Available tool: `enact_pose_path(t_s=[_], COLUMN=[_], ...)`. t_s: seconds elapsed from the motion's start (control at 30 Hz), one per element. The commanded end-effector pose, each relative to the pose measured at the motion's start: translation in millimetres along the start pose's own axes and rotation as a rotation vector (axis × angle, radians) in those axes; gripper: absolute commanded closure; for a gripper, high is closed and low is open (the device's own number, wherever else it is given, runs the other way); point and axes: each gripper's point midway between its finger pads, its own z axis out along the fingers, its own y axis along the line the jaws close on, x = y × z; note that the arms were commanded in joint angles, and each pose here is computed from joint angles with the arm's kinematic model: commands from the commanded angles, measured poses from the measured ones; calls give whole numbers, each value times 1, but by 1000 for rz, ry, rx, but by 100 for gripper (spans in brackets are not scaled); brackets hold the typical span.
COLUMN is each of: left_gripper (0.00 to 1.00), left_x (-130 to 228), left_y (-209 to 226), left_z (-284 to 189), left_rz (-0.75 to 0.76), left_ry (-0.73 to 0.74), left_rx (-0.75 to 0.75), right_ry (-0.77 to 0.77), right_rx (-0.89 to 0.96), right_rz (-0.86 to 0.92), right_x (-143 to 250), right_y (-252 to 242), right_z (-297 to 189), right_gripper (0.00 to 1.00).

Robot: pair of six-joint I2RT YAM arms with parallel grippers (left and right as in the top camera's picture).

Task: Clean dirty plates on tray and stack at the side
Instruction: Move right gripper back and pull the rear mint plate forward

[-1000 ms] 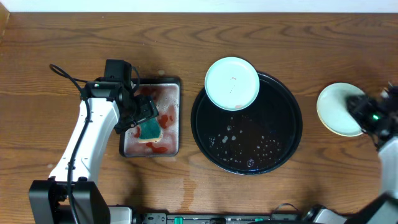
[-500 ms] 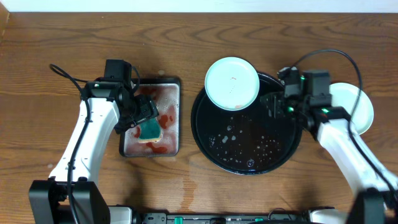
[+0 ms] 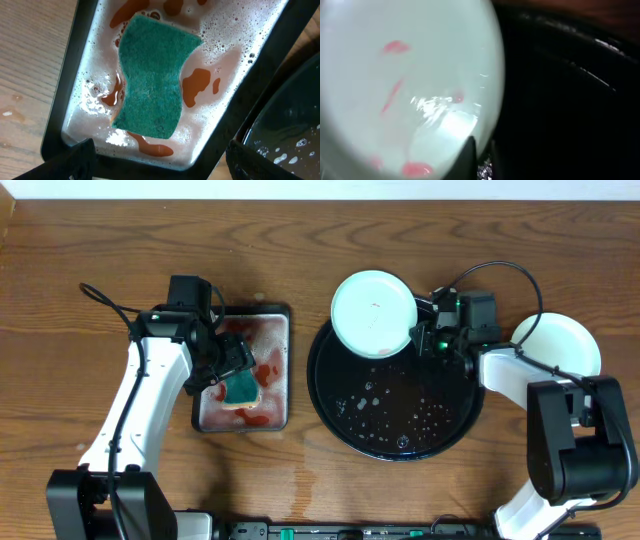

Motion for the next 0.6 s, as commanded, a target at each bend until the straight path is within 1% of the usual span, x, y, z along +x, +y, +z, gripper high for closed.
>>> enact_pose_path(t_s=[0.0,0.1,0.2,0.3,0.37,0.4,0.43,0.47,0.5,0.57], left_gripper=[16,16,16,16,16,16,16,16,16,16], left_x=[-2,-2,-2,-2,-2,-2,-2,-2,-2,-2], left_y=[-1,-1,-1,-1,-1,-1,-1,-1,-1,-1], left_z=[-3,-3,-3,-3,-3,-3,-3,-3,-3,-3], left_rz=[0,0,0,0,0,0,0,0,0,-1], left_ry=[-10,-10,-9,-10,-10,-10,-10,-10,-9,-10], left_rx=[6,6,6,6,6,6,6,6,6,6], right_ry=[-21,-38,-47,-29,-1,37,62,85,99,121], right_rx=[10,28,110,182,187,144,87,25,-11,-41], right_rz=[8,7,10,21,29,25,-20,-90,-139,-250], right_x=[-7,-15,-18,-14,-7,2,7,12,15,22], right_y=[4,6,2,-2,0,9,19,30,36,41], right_z=[-4,-20,-41,-64,-72,-73,-71,-68,-65,-56], right_gripper=[99,99,99,99,99,96,82,71,64,54])
